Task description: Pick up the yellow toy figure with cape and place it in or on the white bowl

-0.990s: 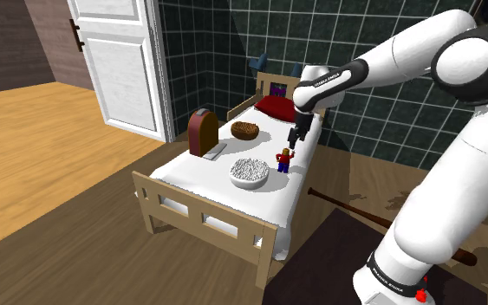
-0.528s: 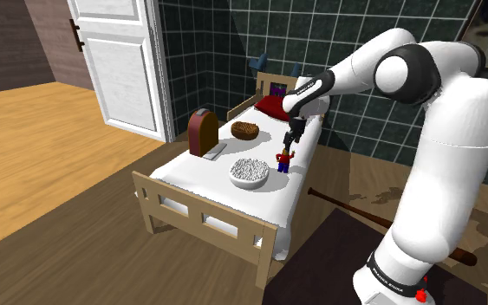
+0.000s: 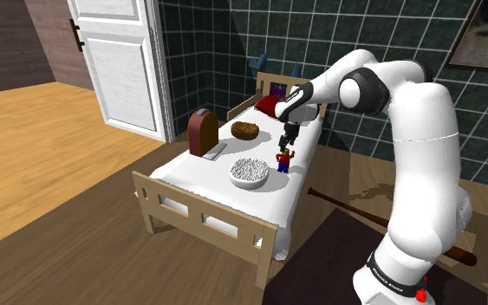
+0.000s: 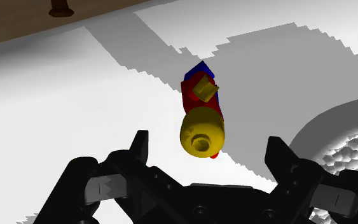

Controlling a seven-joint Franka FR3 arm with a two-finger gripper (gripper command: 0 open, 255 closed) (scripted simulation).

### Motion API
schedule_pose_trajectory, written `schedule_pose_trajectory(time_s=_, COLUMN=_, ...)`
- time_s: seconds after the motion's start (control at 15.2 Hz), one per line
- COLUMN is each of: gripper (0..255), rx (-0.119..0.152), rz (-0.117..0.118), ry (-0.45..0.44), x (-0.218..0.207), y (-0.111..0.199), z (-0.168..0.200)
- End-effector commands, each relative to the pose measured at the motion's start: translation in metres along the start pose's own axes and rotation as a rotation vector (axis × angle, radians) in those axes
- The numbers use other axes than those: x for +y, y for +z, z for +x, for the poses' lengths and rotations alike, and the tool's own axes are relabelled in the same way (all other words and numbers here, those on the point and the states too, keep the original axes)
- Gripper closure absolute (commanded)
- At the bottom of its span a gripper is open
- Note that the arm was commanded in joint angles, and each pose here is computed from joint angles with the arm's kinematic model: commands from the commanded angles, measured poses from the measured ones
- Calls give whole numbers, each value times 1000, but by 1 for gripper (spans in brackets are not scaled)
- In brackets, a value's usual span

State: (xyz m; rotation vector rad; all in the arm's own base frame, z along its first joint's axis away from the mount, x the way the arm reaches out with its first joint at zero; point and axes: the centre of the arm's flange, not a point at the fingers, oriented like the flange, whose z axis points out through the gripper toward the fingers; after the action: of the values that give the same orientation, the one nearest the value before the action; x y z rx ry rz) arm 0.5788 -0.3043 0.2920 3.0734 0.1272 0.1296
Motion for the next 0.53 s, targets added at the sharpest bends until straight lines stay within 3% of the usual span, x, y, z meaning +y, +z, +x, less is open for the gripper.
schedule_pose_trajectory(time_s=0.0, gripper=0, rx=1, rz=0, ry=0, x=2, y=10, z=2)
schedule_pose_trajectory(time_s=0.46, gripper=0, rx=1, rz=0, ry=0, x=2, y=34, z=2)
